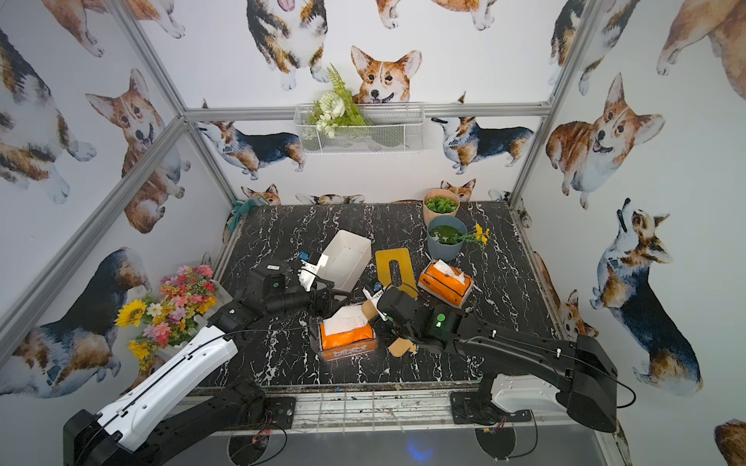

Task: Put the tissue paper into the tissue box
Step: Close the box lid on the tissue box.

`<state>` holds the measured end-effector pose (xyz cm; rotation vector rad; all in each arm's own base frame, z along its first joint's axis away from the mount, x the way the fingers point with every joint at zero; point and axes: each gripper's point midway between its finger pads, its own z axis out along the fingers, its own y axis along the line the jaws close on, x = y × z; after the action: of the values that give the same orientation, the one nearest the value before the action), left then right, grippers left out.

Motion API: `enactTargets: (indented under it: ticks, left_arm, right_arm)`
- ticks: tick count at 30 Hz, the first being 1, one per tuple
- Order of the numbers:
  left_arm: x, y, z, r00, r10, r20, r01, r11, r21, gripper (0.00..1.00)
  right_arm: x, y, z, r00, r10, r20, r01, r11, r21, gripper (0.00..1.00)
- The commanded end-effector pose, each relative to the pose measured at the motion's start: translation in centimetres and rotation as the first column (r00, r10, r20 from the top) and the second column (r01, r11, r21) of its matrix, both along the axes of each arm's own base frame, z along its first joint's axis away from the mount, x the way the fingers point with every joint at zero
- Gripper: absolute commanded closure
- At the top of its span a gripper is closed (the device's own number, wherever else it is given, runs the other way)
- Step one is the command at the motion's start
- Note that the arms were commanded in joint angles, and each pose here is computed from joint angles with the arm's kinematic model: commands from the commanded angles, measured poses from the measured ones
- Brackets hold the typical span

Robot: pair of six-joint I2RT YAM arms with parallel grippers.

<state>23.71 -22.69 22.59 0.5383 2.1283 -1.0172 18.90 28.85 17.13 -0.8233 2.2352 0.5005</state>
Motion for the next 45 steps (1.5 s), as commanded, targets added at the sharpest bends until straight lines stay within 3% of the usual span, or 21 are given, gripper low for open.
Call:
enactTargets:
  ticks: [1,11,21,25,30,33,38,42,45]
  left_arm:
    - [-1.1,-1.6,0.7,0.993,-0.096,-0.063,0.090,0.991,-0.096,0.13]
    - [-1.4,-3.1,-0.3,0.967,-0.170,-0.188,0.141,0.977,-0.160,0.47]
    - [-1.8,-3.3,-0.9,0.955,-0.189,-0.228,0.154,0.975,-0.162,1.00]
    - [-1.9,-3.4,-0.3,0.957,-0.194,-0.217,0.153,0.970,-0.192,1.00]
    - [-1.5,-3.0,0.6,0.974,-0.155,-0.165,0.120,0.972,-0.204,1.00]
    - [-1.4,-2.0,0.1,0.985,-0.097,-0.145,0.068,0.979,-0.194,1.00]
    - [-0.5,0.1,1.4,0.995,0.009,-0.102,-0.035,0.968,-0.250,1.00]
    - [0.4,2.3,2.0,0.988,0.102,-0.117,-0.135,0.935,-0.327,1.00]
    - [1.0,4.4,2.5,0.975,0.172,-0.140,-0.214,0.895,-0.391,1.00]
  right_arm:
    - [-0.4,1.9,2.3,0.995,0.059,0.078,-0.064,0.996,0.065,0.94]
    - [-2.8,4.5,3.4,0.979,0.164,0.125,-0.177,0.979,0.104,0.95]
    - [-2.4,4.4,3.5,0.978,0.142,0.155,-0.159,0.982,0.101,0.94]
    - [-2.1,4.4,3.9,0.978,0.122,0.169,-0.142,0.983,0.112,0.88]
    - [-1.8,4.5,6.5,0.978,0.079,0.192,-0.119,0.971,0.206,0.60]
    - [-2.1,3.9,9.5,0.975,0.040,0.217,-0.110,0.941,0.320,0.42]
    - [-2.5,2.1,13.4,0.975,-0.041,0.218,-0.078,0.857,0.510,0.21]
    - [-2.5,0.2,14.8,0.984,-0.087,0.156,-0.032,0.777,0.629,0.17]
    - [-1.5,-1.4,14.4,0.994,-0.102,0.046,0.040,0.712,0.701,0.14]
